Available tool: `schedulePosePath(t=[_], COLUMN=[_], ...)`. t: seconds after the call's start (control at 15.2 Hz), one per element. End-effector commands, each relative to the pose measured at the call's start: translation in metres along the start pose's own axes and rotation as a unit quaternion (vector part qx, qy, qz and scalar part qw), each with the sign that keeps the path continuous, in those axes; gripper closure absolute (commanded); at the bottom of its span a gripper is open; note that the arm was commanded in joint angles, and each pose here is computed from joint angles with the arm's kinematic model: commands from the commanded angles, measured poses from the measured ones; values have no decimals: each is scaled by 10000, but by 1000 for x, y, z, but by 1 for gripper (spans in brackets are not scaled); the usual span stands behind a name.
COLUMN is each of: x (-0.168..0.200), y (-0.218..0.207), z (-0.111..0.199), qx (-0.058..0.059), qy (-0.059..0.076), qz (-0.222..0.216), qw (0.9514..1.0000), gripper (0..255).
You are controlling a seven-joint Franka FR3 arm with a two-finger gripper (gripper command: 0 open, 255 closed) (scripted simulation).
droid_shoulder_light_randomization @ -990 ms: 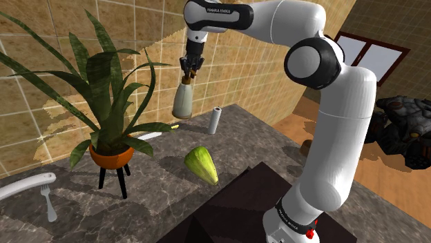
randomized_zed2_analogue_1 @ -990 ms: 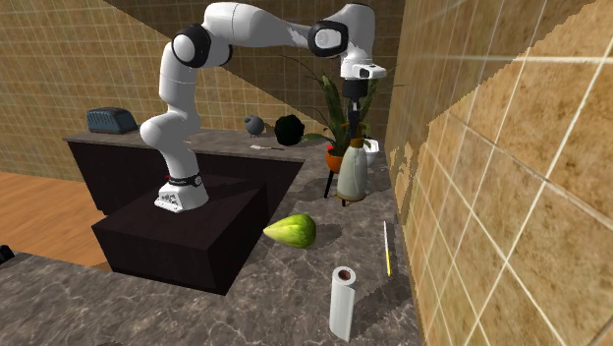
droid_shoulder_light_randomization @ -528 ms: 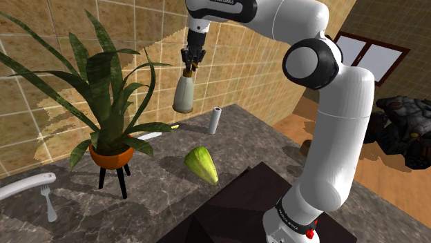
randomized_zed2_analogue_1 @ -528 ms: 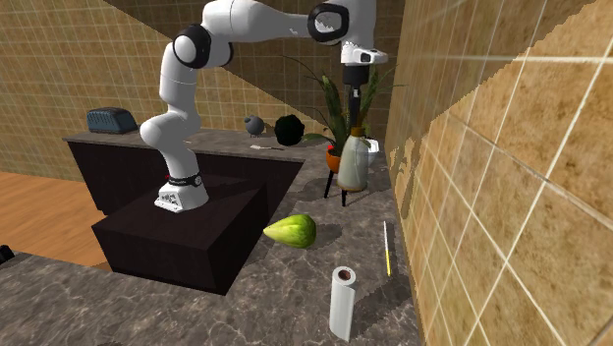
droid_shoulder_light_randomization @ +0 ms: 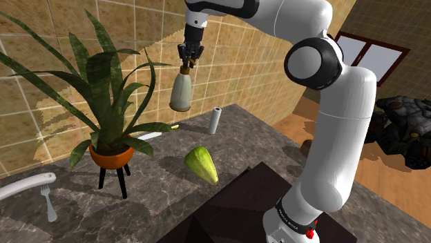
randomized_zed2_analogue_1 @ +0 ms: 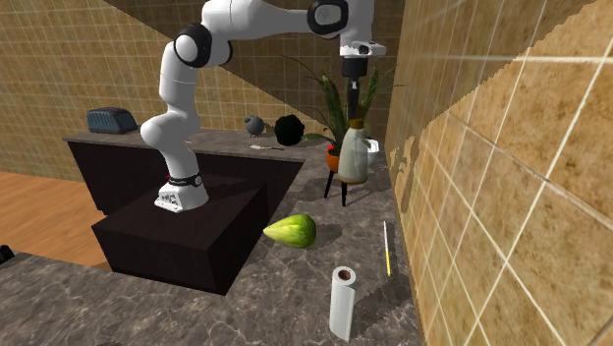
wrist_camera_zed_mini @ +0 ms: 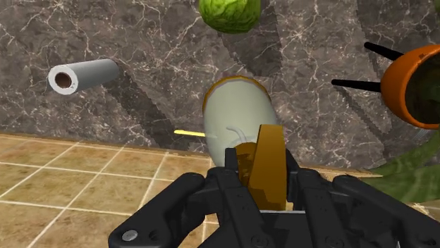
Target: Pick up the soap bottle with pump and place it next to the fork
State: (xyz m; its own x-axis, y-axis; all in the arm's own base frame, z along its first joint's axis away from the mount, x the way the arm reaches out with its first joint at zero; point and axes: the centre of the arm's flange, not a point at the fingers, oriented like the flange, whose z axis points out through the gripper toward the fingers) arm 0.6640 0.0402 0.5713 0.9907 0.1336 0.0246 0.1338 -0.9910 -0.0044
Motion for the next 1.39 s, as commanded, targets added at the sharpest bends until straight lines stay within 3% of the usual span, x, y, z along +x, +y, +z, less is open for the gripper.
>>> schedulePosePath(t=[0.0, 1.32], x=[-4, -48], y=[-23, -258], z=[9, 119], qx=[0, 0], qy=[6, 6], qz=[1, 1], qw=[10000, 10000], gripper=[255, 255])
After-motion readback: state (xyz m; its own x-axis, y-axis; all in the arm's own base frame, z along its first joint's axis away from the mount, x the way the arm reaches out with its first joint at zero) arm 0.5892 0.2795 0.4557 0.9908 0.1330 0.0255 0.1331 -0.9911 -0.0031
